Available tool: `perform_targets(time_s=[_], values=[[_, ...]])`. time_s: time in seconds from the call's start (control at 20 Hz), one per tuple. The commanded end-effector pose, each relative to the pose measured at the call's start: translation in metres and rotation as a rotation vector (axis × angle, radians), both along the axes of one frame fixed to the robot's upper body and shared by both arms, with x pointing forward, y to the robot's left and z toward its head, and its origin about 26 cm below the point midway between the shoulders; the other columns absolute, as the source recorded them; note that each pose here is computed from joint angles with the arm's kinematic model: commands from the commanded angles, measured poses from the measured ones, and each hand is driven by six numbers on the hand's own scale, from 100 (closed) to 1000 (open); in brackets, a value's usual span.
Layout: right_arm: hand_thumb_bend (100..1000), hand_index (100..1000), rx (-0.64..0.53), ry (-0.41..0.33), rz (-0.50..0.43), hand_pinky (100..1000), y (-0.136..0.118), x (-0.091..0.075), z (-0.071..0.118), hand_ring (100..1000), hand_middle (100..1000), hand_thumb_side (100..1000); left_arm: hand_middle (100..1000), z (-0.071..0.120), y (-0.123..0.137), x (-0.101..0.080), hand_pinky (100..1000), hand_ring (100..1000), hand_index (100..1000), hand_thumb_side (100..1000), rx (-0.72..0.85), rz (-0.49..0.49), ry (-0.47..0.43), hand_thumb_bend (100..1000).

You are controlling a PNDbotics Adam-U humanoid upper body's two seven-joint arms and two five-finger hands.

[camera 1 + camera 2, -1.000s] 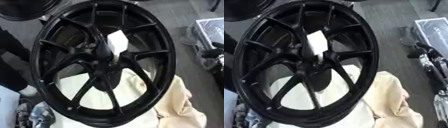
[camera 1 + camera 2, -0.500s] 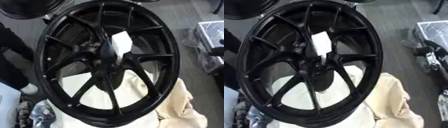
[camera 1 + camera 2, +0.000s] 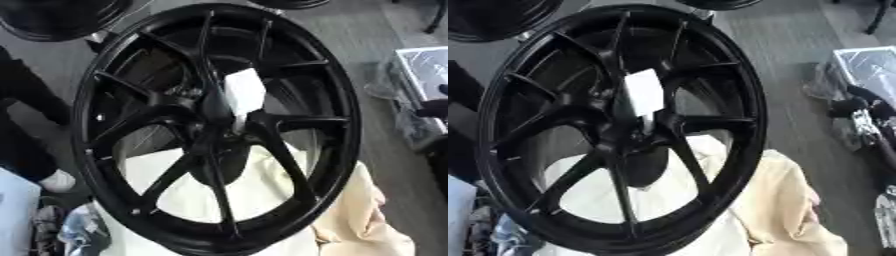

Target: Pull the pin out of the wheel hub.

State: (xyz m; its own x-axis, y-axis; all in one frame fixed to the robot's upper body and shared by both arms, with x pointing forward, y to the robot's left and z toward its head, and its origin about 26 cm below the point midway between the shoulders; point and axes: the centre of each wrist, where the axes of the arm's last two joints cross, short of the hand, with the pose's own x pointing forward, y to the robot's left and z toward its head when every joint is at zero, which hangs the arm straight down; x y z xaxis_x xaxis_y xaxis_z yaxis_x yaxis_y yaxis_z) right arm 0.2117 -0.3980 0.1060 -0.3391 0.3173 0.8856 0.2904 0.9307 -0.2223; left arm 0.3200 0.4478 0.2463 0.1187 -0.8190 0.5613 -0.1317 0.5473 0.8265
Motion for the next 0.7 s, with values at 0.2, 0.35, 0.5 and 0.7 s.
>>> perform_targets(time_s=[0.2, 0.35, 0.5, 0.7], values=[[100, 867, -0.015, -0.027, 0.004, 1000, -0.001, 0.001, 0.009, 704, 645, 678, 741, 0.016, -0.016, -0.001, 751, 721, 861, 873, -0.290, 0.000, -0.262, 100], [100, 867, -0.013, -0.041, 0.018, 1000, 0.000, 0.002, 0.012, 704, 645, 673, 728, 0.010, -0.045, -0.001, 732, 708, 800, 835, -0.524, -0.072, -0.418, 100], [100, 866, -0.009, -0.051, 0.032, 1000, 0.001, 0.004, 0.014, 704, 644, 669, 727, 0.004, -0.076, -0.002, 729, 708, 778, 820, -0.716, -0.163, -0.523, 124], [100, 866, -0.001, -0.065, 0.045, 1000, 0.002, 0.005, 0.017, 704, 644, 667, 734, -0.009, -0.109, -0.001, 730, 714, 785, 839, -0.902, -0.243, -0.576, 171]])
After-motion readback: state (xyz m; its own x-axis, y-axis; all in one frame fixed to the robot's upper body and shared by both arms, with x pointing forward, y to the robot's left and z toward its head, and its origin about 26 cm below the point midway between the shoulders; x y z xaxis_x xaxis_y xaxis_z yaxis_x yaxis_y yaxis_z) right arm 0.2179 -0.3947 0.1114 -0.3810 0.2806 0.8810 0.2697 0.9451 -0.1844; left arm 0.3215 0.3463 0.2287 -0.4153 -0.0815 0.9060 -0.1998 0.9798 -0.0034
